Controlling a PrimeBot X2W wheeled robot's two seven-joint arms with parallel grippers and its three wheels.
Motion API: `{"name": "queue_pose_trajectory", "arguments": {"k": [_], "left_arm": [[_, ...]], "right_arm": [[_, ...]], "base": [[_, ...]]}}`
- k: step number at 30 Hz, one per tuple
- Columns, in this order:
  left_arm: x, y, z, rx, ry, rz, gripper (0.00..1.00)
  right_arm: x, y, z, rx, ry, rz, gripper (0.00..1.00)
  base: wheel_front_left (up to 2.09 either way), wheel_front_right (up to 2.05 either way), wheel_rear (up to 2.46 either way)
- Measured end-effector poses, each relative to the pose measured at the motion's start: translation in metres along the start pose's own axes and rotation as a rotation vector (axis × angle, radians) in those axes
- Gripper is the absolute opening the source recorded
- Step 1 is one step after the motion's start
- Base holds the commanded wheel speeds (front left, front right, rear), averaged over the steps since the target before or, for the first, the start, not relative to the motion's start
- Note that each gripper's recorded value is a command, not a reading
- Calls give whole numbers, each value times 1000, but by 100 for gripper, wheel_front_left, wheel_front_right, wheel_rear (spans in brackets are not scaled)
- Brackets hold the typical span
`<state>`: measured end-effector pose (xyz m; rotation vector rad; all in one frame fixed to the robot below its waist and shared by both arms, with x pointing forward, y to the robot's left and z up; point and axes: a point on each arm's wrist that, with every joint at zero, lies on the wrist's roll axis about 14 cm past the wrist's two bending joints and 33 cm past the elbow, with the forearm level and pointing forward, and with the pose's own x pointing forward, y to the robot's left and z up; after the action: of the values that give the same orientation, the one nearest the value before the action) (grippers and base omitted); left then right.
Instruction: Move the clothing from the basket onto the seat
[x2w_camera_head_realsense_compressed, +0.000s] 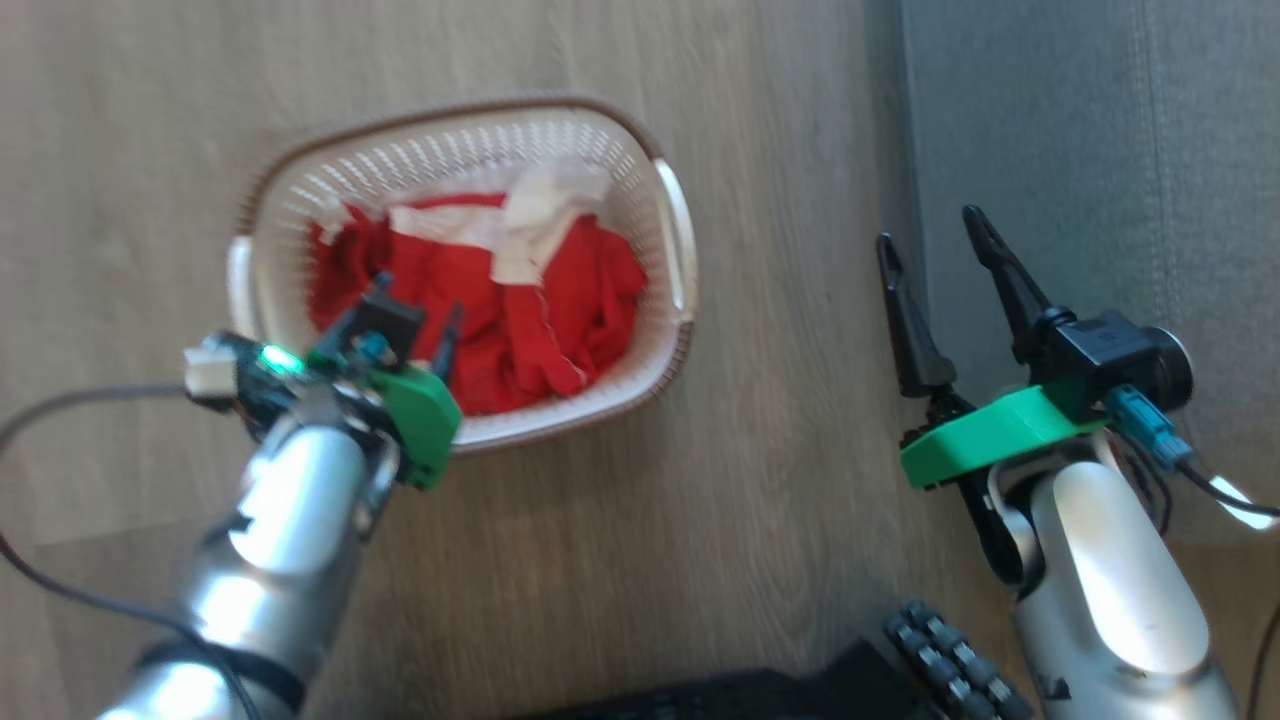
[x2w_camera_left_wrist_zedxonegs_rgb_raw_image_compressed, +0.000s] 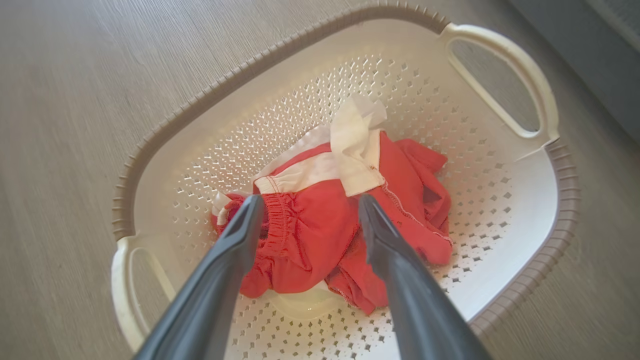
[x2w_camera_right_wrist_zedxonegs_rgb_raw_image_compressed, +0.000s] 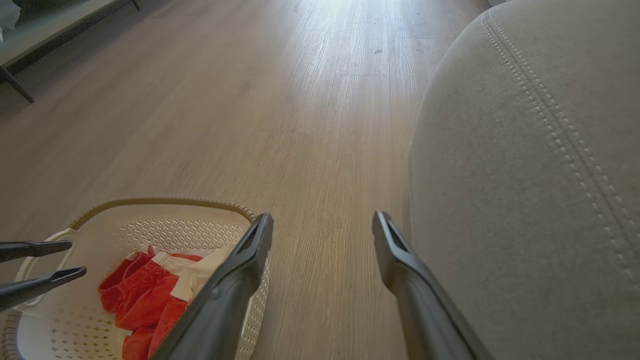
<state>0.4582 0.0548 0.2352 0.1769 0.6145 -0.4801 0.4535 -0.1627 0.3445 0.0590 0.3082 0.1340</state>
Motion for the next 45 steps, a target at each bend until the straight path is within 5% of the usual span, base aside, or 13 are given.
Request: {"name": "queue_pose_trajectory", "arguments": {"k": [15, 25, 37, 39, 40, 45], "left_arm": [[112, 19, -63, 171, 258, -107, 100], [137, 32, -112, 318, 455, -88, 100], [131, 23, -147, 343, 666, -151, 100], [129, 21, -150, 329, 685, -159, 27], [129, 20, -151, 322, 692, -161, 0], [127, 16, -153, 300, 707, -178, 0]], "right_arm": [[-3, -29, -66, 43, 164, -79, 100], [14, -35, -56, 68, 107, -84, 100], [17, -27, -59, 65, 105, -58, 100], [17, -27, -59, 64, 104, -58, 100], [17, -27, -59, 64, 104, -58, 100], [18, -26, -60, 57, 106, -52, 100]], "base": [[0, 0, 0], [0, 0, 0], [0, 0, 0], [0, 0, 0], [0, 0, 0], [0, 0, 0]]}}
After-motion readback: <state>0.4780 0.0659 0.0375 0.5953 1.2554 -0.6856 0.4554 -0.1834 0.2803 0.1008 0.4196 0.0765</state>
